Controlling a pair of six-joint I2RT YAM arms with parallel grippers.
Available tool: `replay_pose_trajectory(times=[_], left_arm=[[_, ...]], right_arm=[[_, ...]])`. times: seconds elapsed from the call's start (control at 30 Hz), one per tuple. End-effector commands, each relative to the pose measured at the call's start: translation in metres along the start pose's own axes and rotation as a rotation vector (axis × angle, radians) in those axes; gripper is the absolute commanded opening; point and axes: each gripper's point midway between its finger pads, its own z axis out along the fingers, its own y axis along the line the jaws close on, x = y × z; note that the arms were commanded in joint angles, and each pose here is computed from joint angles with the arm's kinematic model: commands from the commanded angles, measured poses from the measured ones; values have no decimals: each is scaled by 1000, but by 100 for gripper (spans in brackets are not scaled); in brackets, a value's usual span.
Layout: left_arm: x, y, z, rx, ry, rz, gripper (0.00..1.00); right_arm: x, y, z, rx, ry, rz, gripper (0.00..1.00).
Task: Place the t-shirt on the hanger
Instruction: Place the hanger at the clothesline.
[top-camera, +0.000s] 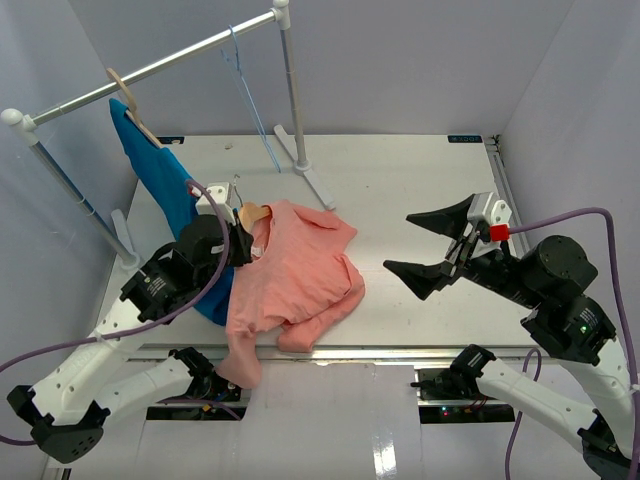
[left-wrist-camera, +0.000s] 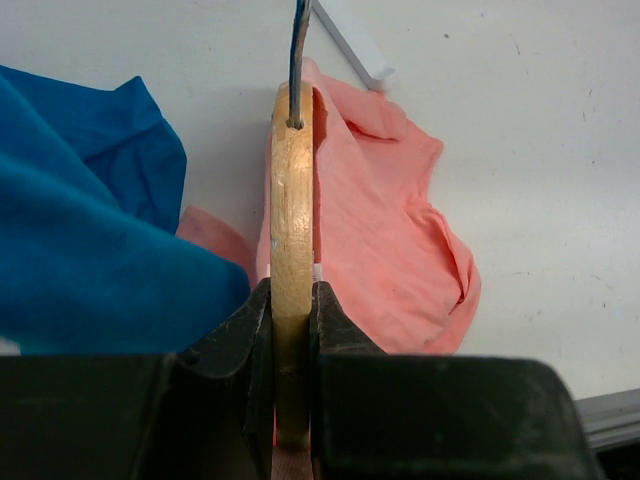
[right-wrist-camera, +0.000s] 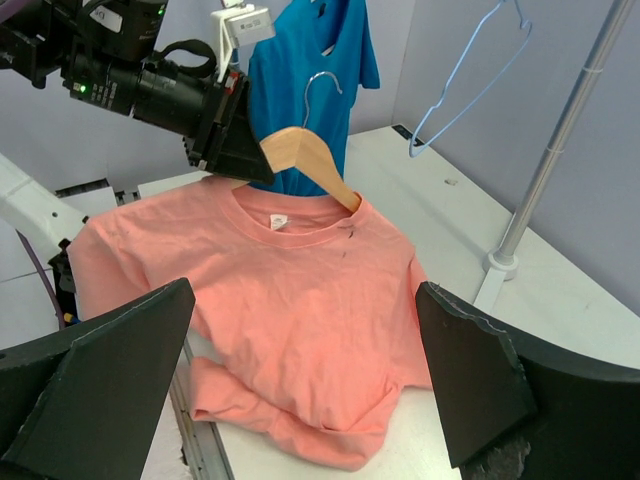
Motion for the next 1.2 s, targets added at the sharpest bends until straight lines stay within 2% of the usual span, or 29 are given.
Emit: replay_pose_trajectory(times=[0.0, 0.33, 0.63, 0.77, 0.93, 1.17], left_arm=[[-54, -17, 9, -12, -151, -119, 0], [-112, -20, 36, -183, -292, -172, 0], [-165, -5, 23, -314, -459, -177, 0], [-166, -7, 33, -341, -452, -155, 0], [-169, 6, 48, -467, -456, -118, 0], [-171, 28, 42, -574, -497, -159, 0]], right_arm=[[-1, -1, -1, 10, -20, 1, 98], [13, -2, -4, 25, -11, 10, 98], [9, -2, -5, 25, -13, 11, 98], [11, 0, -6, 20, -11, 10, 98], [12, 0, -8, 23, -9, 7, 98], [13, 0, -11, 28, -15, 1, 98]])
